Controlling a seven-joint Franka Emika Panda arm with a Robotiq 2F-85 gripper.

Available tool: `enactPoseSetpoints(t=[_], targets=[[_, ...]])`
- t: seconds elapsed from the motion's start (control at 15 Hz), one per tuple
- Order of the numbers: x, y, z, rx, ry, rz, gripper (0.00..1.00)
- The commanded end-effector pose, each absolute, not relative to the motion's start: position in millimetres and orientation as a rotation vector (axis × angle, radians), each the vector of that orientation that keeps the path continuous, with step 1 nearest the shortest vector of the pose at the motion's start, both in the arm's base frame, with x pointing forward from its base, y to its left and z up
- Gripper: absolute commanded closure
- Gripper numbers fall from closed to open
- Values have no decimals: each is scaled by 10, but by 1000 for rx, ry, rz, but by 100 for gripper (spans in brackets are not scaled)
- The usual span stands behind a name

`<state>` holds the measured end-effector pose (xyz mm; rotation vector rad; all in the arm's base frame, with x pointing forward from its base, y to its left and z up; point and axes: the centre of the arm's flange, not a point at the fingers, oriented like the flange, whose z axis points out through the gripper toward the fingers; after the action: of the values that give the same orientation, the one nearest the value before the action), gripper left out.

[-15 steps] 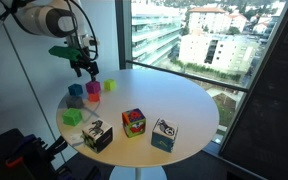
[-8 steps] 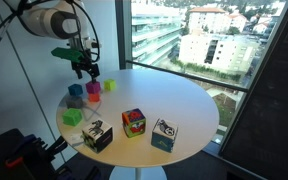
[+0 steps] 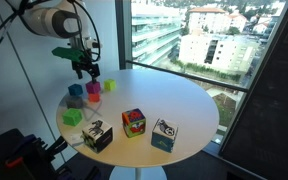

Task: Put the pink block on the table then place the grey block on top of the pink block and orange block

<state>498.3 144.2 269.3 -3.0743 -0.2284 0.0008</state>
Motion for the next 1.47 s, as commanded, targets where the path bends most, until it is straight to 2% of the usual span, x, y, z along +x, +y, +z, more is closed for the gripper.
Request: enactPoseSetpoints(t=[0.0,1.4], targets=[[4983,1442,2693,-3074,-228,1,0],[5178,1566,2687,-3089,-222,1,0]])
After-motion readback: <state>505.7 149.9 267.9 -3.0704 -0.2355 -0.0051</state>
